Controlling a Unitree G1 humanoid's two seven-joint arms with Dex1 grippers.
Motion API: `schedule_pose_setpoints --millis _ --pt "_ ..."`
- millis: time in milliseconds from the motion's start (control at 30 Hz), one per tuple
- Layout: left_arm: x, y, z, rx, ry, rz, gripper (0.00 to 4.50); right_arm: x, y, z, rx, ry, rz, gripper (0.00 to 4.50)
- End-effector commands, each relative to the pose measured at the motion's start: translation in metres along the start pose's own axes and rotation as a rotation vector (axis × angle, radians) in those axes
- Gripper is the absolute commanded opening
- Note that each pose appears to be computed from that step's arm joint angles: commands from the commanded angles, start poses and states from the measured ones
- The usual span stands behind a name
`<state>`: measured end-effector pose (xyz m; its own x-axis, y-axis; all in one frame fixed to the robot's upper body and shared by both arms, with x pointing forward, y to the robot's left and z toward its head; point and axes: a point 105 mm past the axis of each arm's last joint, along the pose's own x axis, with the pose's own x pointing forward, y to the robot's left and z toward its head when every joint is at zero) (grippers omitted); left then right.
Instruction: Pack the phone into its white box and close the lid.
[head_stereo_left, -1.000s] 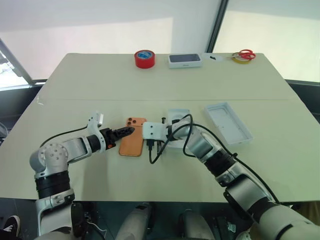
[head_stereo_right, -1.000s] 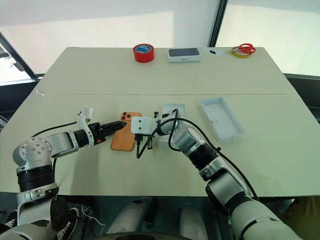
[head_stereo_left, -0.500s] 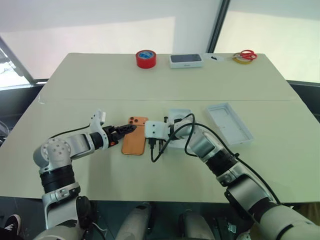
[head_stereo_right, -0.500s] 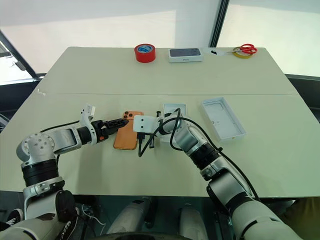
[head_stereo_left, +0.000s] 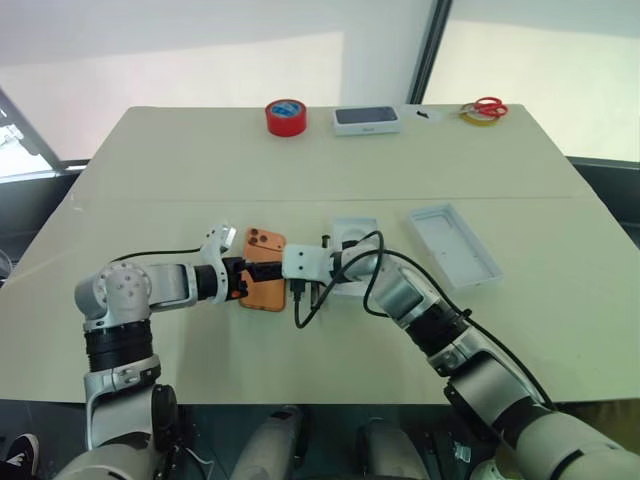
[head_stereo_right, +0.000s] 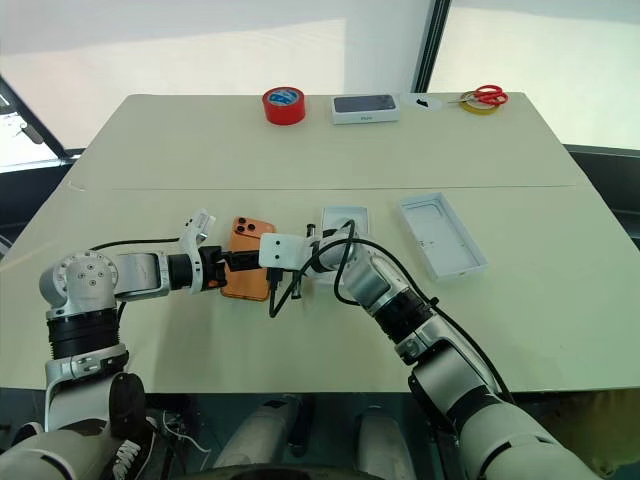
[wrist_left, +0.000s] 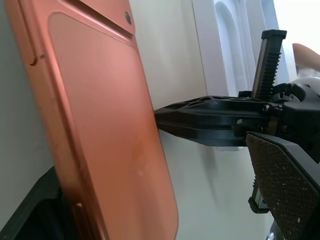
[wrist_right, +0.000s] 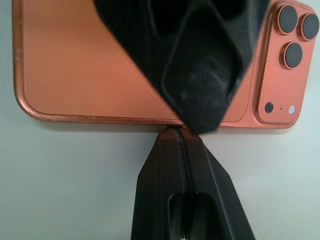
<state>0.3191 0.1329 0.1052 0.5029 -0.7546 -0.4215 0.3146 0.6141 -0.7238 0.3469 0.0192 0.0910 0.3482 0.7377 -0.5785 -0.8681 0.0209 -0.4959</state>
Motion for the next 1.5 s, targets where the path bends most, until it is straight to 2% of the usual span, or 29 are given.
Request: schedule_pose_setpoints --millis 33,267,367,467,900,933,967,1033,1267,1367,1500 --pt "0.009 -0.005 -0.008 -0.045 0.016 -0.054 4.48 0.002 0.003 0.015 -0.031 -0.04 0.009 0.0" --pt "-0.004 0.001 -0.004 -0.099 -0.042 -0.096 4.48 0.001 0.003 0.012 -0.034 -0.032 0.003 0.0" --pt "-0.006 0.007 -0.009 -0.091 -0.032 -0.079 3.69 0.002 0.003 0.013 -0.037 -0.035 0.004 0.0" --pt "-0.008 0.008 -0.011 -0.082 -0.022 -0.076 2.3 0.002 0.003 0.014 -0.037 -0.036 0.003 0.0" --pt "-0.015 0.018 -0.014 -0.111 -0.024 -0.057 2.3 0.002 0.003 0.014 -0.033 -0.037 0.003 0.0" --pt "-0.016 0.019 -0.013 -0.115 -0.03 -0.054 1.87 0.002 0.003 0.013 -0.033 -0.036 0.002 0.0" --pt "-0.018 0.019 -0.012 -0.11 -0.036 -0.051 1.7 0.002 0.003 0.013 -0.033 -0.035 0.003 0.0" --pt "-0.02 0.019 -0.012 -0.114 -0.038 -0.059 0.94 0.002 0.004 0.012 -0.029 -0.034 0.005 0.0" --pt "-0.023 0.018 -0.012 -0.126 -0.039 -0.077 0.94 0.003 0.005 0.013 -0.032 -0.036 0.007 0.0" --pt "-0.022 0.018 -0.014 -0.148 -0.046 -0.093 0.07 0.001 0.003 0.015 -0.035 -0.048 0.0 0.0" --pt "-0.022 0.019 -0.013 -0.131 -0.077 -0.088 0.03 -0.005 -0.005 0.022 -0.01 -0.104 -0.031 0.0"
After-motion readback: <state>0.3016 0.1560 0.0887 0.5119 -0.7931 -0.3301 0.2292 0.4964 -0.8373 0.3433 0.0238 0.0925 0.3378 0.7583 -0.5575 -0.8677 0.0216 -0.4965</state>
